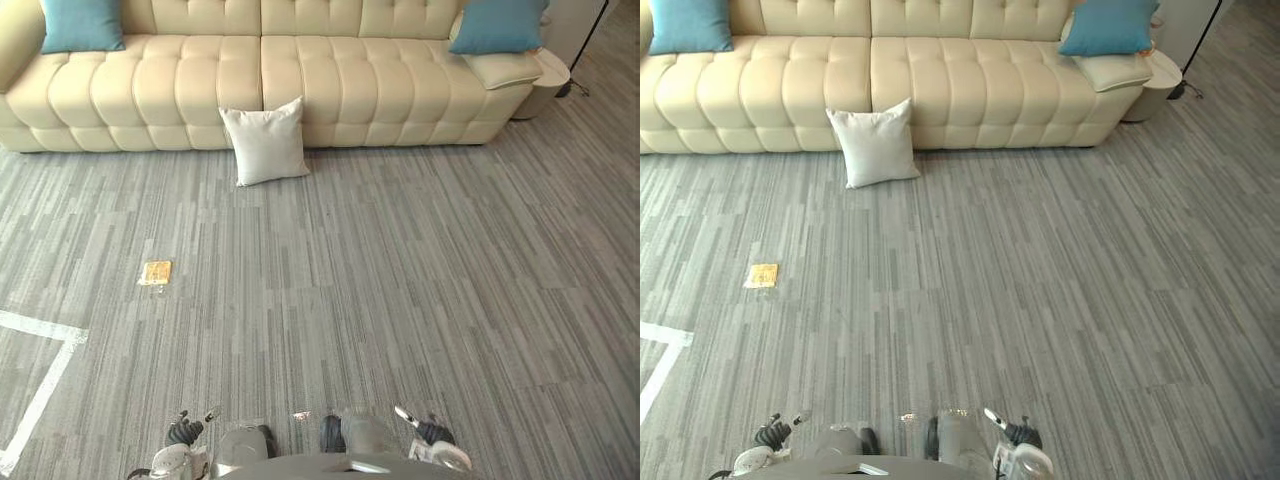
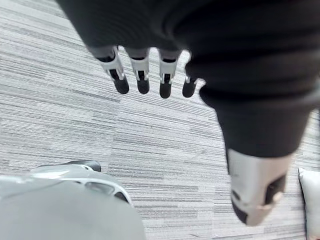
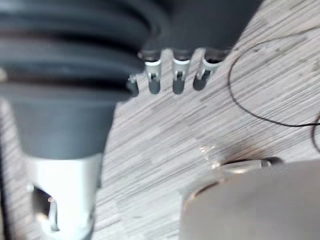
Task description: Pick up cushions and gather them together orderly.
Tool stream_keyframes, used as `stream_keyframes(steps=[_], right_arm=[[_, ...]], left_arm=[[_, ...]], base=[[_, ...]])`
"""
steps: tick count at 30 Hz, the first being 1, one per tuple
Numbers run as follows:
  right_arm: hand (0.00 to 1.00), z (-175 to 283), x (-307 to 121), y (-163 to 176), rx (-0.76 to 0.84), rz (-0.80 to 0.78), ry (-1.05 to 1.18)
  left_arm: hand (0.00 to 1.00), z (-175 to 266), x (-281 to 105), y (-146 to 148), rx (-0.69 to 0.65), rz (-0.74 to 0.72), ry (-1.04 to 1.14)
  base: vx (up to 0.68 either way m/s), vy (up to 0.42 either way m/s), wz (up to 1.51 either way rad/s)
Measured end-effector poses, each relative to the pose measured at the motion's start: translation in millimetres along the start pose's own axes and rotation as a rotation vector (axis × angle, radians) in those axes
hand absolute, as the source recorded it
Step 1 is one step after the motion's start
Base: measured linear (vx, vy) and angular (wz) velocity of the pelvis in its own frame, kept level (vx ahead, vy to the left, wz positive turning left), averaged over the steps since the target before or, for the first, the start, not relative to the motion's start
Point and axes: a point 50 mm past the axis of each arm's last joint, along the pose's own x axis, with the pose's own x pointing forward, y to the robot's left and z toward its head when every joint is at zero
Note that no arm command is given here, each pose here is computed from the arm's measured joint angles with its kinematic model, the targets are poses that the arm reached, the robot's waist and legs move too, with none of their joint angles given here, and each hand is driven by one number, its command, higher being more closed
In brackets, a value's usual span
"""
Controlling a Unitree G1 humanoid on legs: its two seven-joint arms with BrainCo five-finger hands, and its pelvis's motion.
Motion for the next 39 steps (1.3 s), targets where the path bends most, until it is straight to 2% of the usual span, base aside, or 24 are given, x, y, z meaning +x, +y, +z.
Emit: stream_keyframes(steps=[4, 8, 14, 23, 30, 35, 39], right_arm=[[0.00, 6, 1, 12, 0.035, 0.026, -0.020], [0.00, 21, 4, 14, 0.060, 0.028, -0.058], [0.00, 34, 8, 13, 0.028, 0.028, -0.098], [0.00, 24, 6, 17, 0.017, 0.045, -0.061], [0.00, 19, 5, 15, 0.015, 0.035, -0.051], [0.00, 3, 0, 32, 0.032, 0.074, 0.005], [0.00, 9, 0, 41, 0.023, 0.101, -0.019]], left_arm=[[0.00, 9, 1, -5, -0.025, -0.008, -0.030], [0.00, 20, 0, -39, -0.043, -0.087, -0.053], [0.00, 22, -4, -68, -0.080, -0.164, -0.051], [0.00, 38, -3, -59, -0.142, -0.129, -0.126], [0.00, 48, -3, -61, -0.125, -0.141, -0.168], [0.00, 52, 2, -40, -0.118, -0.090, -0.179], [0.00, 43, 4, -37, -0.069, -0.093, -0.133]], base=[[0.30, -0.031, 0.24], [0.54, -0.145, 0.48], [0.65, -0.267, 0.40], [0.40, -0.081, -0.12], [0.31, 0.268, -0.09], [0.45, 0.376, -0.18], [0.47, 0.249, -0.06]])
